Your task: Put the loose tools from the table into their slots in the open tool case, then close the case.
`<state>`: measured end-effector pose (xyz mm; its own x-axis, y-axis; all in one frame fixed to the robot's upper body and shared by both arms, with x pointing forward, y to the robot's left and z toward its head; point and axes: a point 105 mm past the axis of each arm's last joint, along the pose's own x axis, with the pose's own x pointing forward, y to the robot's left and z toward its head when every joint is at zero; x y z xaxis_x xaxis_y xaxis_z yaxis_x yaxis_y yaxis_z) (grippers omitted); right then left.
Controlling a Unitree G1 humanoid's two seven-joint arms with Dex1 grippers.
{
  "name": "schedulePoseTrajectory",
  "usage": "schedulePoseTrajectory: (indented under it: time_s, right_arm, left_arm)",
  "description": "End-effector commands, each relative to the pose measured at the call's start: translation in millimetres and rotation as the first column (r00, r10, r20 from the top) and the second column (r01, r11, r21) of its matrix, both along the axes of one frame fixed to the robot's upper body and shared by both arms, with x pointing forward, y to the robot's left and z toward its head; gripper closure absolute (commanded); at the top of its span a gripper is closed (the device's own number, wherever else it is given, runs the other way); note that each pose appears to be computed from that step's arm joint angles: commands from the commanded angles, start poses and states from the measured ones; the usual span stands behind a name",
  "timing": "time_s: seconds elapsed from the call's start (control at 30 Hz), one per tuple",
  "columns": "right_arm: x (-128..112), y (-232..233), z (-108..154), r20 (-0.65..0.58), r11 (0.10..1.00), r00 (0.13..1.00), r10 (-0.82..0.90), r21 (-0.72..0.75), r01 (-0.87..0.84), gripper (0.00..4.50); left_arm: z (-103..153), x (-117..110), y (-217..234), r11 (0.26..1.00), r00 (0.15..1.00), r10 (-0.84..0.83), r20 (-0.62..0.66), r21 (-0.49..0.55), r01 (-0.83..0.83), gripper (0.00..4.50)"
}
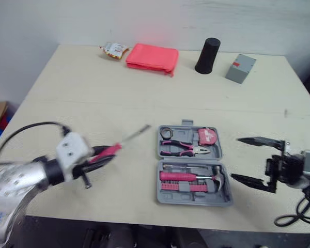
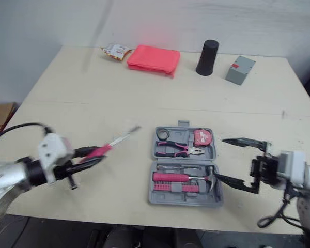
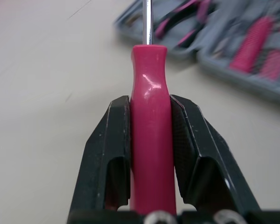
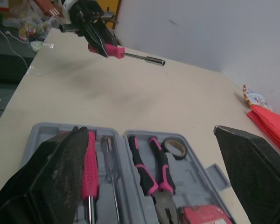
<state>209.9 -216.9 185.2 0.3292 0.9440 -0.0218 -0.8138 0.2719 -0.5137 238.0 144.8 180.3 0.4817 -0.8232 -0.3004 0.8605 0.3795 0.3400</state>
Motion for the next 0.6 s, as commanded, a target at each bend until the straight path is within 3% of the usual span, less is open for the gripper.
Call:
schedulePoseTrajectory:
  time_s: [0.03,0.23,0.43,0.6]
  right_arm:
    - [-8,-8,9,0.049,0.998,0.997,-0.052,-0.038,0.054,0.00]
    - [-31,-21,9,0.015,0.980,0.984,-0.178,-0.085,0.178,0.00]
    - [-61,-13,9,-0.052,0.970,0.974,-0.221,-0.115,0.214,0.00]
    - [-69,-2,8,-0.075,0.965,0.965,-0.253,-0.091,0.246,0.00]
  left_arm:
    - [-2,-5,-31,0.981,0.981,-0.193,-0.016,0.014,0.193,3.97]
    - [-30,-23,-99,0.892,0.879,-0.435,-0.196,0.036,0.450,3.97]
    - [-52,-34,-137,0.877,0.825,-0.422,-0.376,0.062,0.477,3.97]
    - [-64,-30,-148,0.882,0.832,-0.369,-0.415,0.124,0.454,3.97]
